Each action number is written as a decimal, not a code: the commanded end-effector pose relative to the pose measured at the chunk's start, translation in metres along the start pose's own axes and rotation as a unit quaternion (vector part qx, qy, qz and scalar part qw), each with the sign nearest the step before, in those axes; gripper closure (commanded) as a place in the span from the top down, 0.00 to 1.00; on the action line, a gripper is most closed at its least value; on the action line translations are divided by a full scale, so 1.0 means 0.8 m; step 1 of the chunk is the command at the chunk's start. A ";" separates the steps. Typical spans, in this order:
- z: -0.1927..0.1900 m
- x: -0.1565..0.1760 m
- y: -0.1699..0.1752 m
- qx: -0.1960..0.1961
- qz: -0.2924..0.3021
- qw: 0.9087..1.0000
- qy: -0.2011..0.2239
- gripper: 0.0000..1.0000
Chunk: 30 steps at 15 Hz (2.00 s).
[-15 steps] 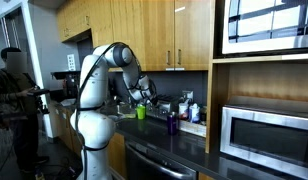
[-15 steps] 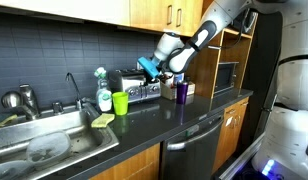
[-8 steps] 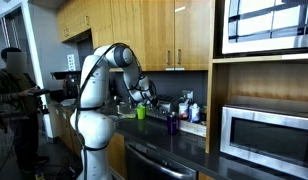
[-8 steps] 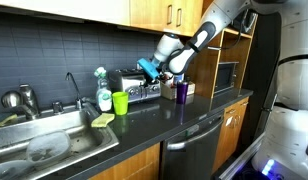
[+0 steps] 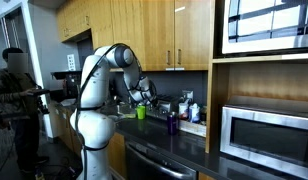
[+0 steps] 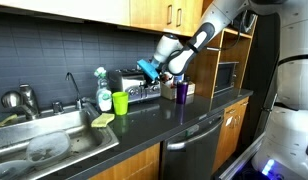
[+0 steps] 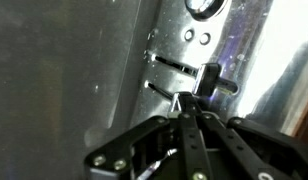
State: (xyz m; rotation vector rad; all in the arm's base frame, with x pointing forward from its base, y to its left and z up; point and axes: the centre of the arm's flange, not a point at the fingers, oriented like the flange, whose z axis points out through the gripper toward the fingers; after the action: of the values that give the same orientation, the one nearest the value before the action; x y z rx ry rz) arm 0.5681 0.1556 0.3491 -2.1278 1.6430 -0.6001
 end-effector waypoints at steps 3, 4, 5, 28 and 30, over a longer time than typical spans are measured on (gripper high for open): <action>0.022 -0.001 0.004 -0.014 -0.003 1.000 0.004 0.00; 0.026 -0.006 0.008 -0.016 -0.003 1.000 0.004 0.00; 0.032 -0.010 0.012 -0.019 -0.002 1.000 0.002 0.00; 0.075 0.013 0.043 -0.039 0.002 0.999 -0.009 0.00; 0.073 0.012 0.041 -0.036 0.001 0.999 -0.011 0.00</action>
State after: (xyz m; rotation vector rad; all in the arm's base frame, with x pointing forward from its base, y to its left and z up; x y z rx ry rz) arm 0.5710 0.1531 0.3095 -2.1568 1.6681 -0.5420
